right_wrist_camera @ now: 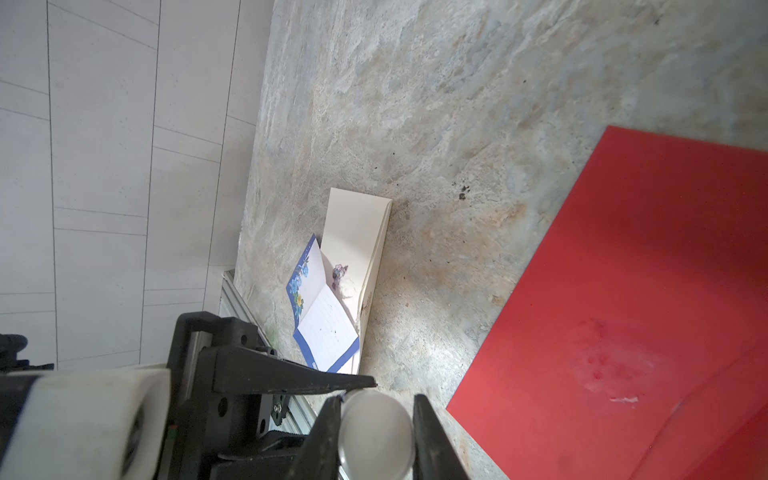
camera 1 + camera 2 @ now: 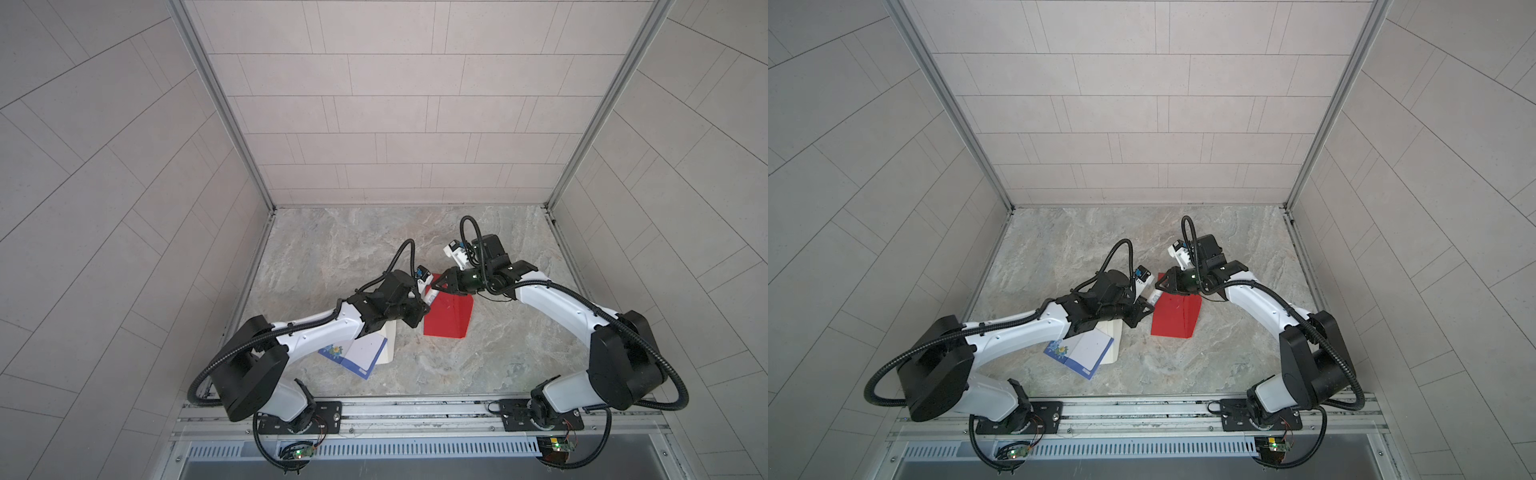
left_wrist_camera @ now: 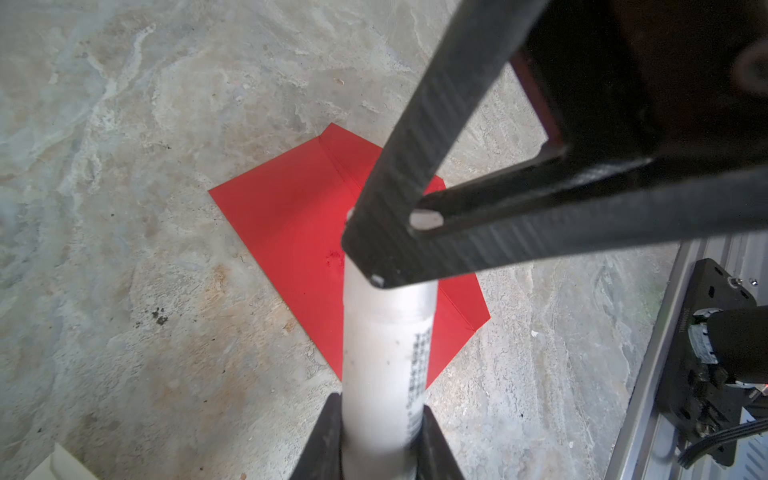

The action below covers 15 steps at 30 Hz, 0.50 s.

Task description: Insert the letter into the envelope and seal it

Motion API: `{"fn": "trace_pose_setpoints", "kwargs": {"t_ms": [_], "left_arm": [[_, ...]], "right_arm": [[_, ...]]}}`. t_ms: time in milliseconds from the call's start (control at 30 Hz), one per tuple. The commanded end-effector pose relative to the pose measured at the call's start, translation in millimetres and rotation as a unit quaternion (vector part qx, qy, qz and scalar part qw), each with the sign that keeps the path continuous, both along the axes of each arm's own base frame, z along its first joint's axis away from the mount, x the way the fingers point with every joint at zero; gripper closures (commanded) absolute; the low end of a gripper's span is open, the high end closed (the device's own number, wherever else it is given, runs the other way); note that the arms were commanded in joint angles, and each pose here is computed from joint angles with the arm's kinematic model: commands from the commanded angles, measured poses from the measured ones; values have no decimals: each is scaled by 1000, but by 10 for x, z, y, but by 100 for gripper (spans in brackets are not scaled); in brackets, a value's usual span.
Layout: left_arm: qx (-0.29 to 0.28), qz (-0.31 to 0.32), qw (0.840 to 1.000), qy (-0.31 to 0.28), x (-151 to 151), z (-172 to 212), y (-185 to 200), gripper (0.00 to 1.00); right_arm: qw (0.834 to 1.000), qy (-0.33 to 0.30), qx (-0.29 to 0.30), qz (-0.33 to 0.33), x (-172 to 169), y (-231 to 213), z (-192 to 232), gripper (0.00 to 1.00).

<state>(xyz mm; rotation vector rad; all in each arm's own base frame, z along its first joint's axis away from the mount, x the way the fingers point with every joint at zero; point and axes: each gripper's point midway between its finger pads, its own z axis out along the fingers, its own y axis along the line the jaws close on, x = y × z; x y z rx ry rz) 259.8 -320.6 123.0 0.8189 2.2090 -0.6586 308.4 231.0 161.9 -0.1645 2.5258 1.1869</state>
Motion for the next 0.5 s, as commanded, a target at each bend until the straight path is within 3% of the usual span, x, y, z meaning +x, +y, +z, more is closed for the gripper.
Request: {"fn": "trace_pose_setpoints", "kwargs": {"t_ms": [0, 467], "left_arm": [[29, 32, 999, -1, 42, -124, 173, 100], [50, 1, 998, 23, 12, -268, 77, 100]], "right_arm": [[994, -5, -41, -97, 229, -420, -107, 86], [990, 7, -44, -133, 247, -586, -145, 90]]}}
